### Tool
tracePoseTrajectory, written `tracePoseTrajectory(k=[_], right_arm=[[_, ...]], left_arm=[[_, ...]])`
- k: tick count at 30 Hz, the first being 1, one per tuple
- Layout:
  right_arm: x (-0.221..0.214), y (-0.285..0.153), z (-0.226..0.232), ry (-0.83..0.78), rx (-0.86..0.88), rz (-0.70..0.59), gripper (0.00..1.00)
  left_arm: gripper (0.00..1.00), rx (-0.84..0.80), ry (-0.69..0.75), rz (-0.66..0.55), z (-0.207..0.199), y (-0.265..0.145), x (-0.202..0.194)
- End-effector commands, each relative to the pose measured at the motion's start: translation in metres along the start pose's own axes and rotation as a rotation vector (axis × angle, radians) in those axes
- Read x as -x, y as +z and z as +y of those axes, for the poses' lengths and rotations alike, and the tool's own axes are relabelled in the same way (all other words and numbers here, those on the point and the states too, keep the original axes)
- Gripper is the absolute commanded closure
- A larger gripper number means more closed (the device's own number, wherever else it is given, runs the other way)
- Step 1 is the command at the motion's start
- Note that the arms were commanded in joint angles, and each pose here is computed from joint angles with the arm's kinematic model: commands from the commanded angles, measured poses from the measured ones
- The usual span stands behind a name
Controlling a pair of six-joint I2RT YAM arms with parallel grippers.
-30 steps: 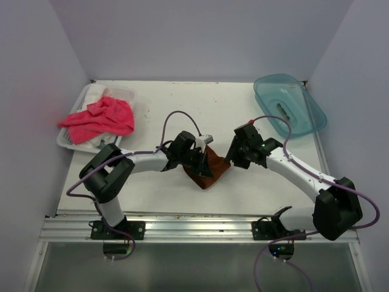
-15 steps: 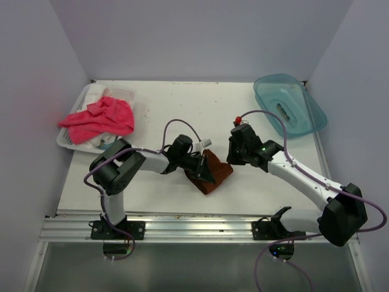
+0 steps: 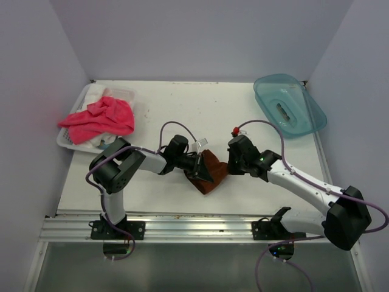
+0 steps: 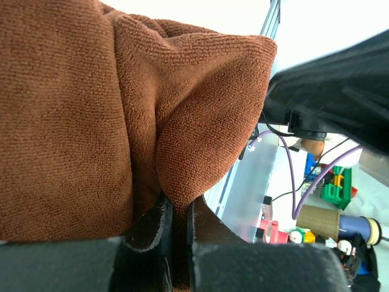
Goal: Roll the towels
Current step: Roll the towel
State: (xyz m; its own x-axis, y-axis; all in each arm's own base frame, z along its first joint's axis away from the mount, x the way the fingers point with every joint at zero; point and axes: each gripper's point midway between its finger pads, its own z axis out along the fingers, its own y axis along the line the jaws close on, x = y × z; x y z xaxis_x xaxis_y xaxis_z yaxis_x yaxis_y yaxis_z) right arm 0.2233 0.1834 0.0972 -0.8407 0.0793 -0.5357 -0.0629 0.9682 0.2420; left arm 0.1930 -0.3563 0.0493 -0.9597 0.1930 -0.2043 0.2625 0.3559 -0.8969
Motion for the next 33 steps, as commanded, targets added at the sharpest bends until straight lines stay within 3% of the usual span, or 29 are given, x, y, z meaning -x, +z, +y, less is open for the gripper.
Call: tracePoseTrajectory(k=[1, 15, 24, 27, 33], right_arm=[[0.006, 0.007, 0.014, 0.005, 0.014, -0.028, 1.00], [0.023, 0.032, 0.045, -0.007, 0.011, -0.030, 1.00], [0.007, 0.054, 0.023, 0.011, -0.168, 0.063, 1.00], [0.000, 0.059, 0.015, 0.018, -0.213, 0.088, 1.00], [-0.012, 0.074, 0.008, -0.003, -0.261, 0.134, 1.00]], left_arm=[[1.00, -0.034, -0.002, 0.001, -0.002, -0.002, 0.000], [1.00, -0.044, -0.003, 0.014, 0.000, -0.004, -0.001], [1.00, -0.014, 0.008, 0.009, 0.002, -0.007, 0.001], [0.95, 0.038, 0.016, 0.010, 0.005, -0.011, 0.001], [0.71, 0.132, 0.054, -0.015, 0.000, -0.024, 0.006]])
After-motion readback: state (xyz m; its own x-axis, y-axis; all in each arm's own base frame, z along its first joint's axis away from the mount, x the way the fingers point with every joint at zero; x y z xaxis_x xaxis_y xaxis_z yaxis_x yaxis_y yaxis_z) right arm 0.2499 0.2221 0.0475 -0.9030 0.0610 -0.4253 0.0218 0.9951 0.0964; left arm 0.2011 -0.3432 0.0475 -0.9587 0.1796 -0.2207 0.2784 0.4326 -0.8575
